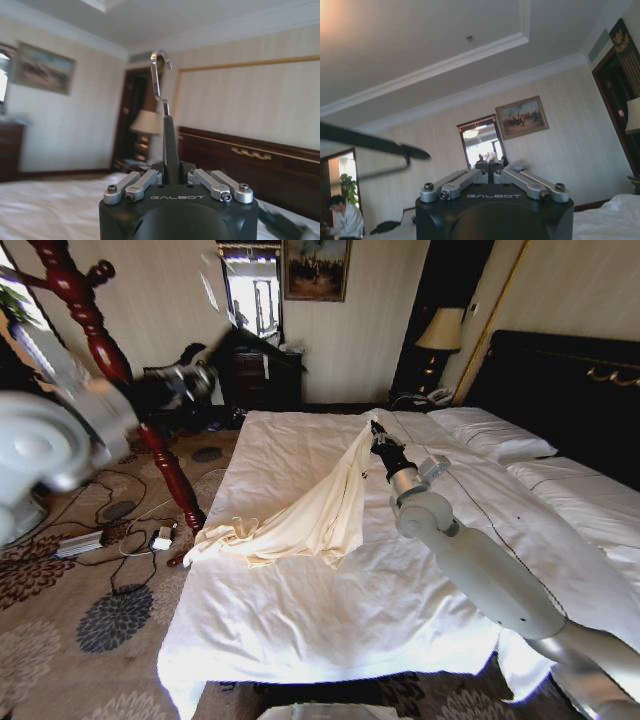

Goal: Pick up the clothes from the bed and hang them on the clothes hanger.

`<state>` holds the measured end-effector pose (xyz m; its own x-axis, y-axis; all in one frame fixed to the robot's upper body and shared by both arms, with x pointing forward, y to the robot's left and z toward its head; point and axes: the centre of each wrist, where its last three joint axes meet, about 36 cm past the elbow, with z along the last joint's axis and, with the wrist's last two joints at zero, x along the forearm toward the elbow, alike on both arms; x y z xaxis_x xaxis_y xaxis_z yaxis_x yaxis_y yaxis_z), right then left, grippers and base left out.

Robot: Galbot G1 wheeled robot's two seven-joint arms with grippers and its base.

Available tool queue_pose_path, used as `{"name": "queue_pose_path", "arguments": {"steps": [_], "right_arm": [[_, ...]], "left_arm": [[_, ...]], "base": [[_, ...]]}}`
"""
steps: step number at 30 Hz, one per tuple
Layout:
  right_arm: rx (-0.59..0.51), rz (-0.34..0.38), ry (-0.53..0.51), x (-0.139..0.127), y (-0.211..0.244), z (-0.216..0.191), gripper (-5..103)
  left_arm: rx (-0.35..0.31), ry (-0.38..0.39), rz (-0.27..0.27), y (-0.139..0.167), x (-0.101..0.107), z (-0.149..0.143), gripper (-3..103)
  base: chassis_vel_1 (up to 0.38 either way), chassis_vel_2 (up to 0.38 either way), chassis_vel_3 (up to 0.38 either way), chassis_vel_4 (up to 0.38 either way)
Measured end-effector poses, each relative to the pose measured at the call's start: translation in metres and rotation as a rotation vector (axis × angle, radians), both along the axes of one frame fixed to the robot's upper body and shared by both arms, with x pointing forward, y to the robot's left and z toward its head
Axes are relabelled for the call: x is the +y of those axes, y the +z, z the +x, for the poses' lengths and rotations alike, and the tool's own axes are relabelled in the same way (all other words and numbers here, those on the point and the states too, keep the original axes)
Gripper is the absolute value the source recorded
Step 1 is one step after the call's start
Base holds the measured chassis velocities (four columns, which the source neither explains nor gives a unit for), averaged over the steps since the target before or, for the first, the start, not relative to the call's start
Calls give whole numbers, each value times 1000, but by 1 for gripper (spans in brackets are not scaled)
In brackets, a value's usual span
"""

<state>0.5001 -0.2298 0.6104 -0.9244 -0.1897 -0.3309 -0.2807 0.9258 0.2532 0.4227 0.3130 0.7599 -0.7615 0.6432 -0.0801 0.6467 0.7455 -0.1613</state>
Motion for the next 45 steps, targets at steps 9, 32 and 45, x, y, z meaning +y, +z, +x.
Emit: {"name": "queue_pose_path", "arguments": {"steps": [9,32,45], "right_arm": [[-37,63,23,-14,10,-10,0],[-37,4,-30,-25,-2,2,0],[-125,14,62,-19,11,-10,0]], "left_arm": [[110,-84,63,-74,-38,-39,16],[83,-77,102,-89,-49,-75,16],[109,-84,79,-112,-52,-51,16]], "base": [[0,0,0,0],[0,0,0,0],[0,0,0,0]]}}
